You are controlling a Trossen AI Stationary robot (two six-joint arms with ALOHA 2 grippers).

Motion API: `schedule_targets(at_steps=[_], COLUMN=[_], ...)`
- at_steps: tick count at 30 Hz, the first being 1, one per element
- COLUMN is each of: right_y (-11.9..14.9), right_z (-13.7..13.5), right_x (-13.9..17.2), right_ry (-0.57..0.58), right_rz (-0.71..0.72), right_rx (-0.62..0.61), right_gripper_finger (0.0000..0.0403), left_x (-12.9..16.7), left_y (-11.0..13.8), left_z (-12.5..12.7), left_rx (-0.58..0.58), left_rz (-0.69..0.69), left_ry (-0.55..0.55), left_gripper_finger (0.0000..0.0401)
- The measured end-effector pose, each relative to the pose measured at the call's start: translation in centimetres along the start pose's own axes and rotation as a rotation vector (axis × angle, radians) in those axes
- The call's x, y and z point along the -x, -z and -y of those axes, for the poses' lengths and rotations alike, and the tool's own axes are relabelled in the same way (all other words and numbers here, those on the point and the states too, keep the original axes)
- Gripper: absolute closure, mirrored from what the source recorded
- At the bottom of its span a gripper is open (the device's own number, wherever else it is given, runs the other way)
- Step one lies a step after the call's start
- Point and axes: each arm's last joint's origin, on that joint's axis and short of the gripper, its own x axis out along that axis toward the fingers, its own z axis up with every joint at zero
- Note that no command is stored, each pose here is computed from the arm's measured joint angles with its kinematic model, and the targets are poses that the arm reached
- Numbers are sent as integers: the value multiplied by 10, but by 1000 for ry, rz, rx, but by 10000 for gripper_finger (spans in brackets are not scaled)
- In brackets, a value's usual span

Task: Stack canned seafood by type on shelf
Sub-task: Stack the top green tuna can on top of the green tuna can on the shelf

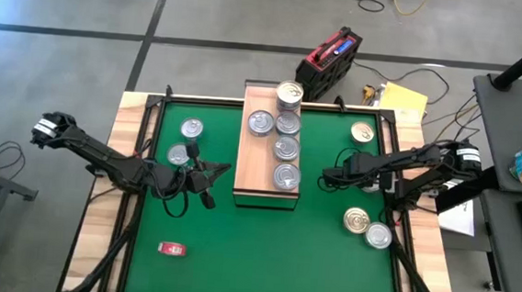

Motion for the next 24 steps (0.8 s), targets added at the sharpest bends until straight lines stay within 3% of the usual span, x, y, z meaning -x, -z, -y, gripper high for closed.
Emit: schedule_targets(at_steps=[24], right_y=[-4], right_z=[-22], right_x=[16], right_ry=[-242], right_rz=[31], right_rx=[123], right_gripper_finger=[390], left_x=[0], left_y=[0], left_z=[0], left_rx=[8], left_rz=[3], left_ry=[-2], left_gripper_finger=[401])
